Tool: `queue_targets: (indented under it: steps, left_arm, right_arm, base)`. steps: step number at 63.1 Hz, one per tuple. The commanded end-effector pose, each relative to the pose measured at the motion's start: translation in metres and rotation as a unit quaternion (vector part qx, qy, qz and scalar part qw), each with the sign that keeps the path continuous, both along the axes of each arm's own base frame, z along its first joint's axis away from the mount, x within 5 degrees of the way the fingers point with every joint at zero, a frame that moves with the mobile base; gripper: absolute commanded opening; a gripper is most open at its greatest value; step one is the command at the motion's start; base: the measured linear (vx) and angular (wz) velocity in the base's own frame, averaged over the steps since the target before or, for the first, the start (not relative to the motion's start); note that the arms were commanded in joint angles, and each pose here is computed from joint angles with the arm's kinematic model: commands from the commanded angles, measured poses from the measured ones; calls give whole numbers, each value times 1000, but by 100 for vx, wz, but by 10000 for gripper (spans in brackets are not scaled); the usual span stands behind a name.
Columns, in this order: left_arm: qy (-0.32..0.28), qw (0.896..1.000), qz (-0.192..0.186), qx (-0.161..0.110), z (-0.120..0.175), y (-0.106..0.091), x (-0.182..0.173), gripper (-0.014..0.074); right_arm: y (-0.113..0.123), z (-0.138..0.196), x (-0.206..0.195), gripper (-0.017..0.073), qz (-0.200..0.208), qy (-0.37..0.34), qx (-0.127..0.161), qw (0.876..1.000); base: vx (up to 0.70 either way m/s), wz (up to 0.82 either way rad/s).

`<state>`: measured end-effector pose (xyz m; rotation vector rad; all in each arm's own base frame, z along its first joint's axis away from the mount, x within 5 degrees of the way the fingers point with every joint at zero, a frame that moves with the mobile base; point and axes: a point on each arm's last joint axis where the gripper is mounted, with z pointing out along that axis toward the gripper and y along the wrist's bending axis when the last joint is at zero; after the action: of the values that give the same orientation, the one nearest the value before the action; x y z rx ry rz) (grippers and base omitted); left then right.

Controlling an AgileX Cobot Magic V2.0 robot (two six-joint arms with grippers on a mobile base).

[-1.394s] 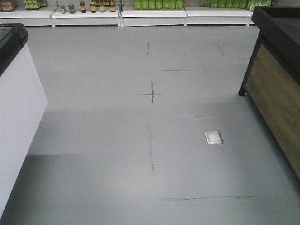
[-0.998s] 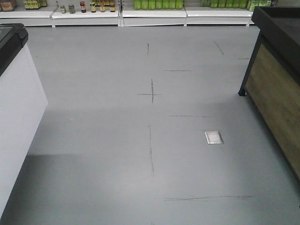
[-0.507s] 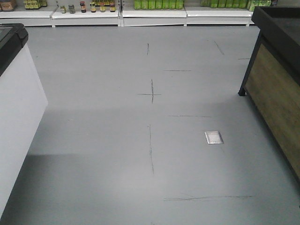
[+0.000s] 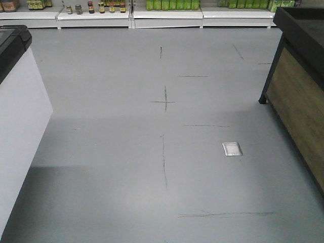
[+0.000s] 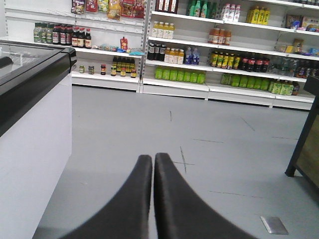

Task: Pick three apples into basket with both arms
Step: 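Drive the base forward across the floor toward the produce tables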

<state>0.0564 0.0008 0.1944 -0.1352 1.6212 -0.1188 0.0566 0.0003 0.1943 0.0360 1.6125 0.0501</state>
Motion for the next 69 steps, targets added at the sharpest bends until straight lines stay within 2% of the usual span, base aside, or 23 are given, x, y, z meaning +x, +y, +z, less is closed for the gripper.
queue_targets:
  steps: [1, 69]
  left_arm:
    - [-37, 999, -2, 0, 4, -1, -1, -6]
    - [-37, 999, -2, 0, 4, -1, -1, -6]
  right_arm:
    - [0, 3, 0, -4, -1, -38, -8, 999]
    - [0, 3, 0, -4, -1, -38, -8, 999]
  base:
    - [1, 5]
    - [9, 2]
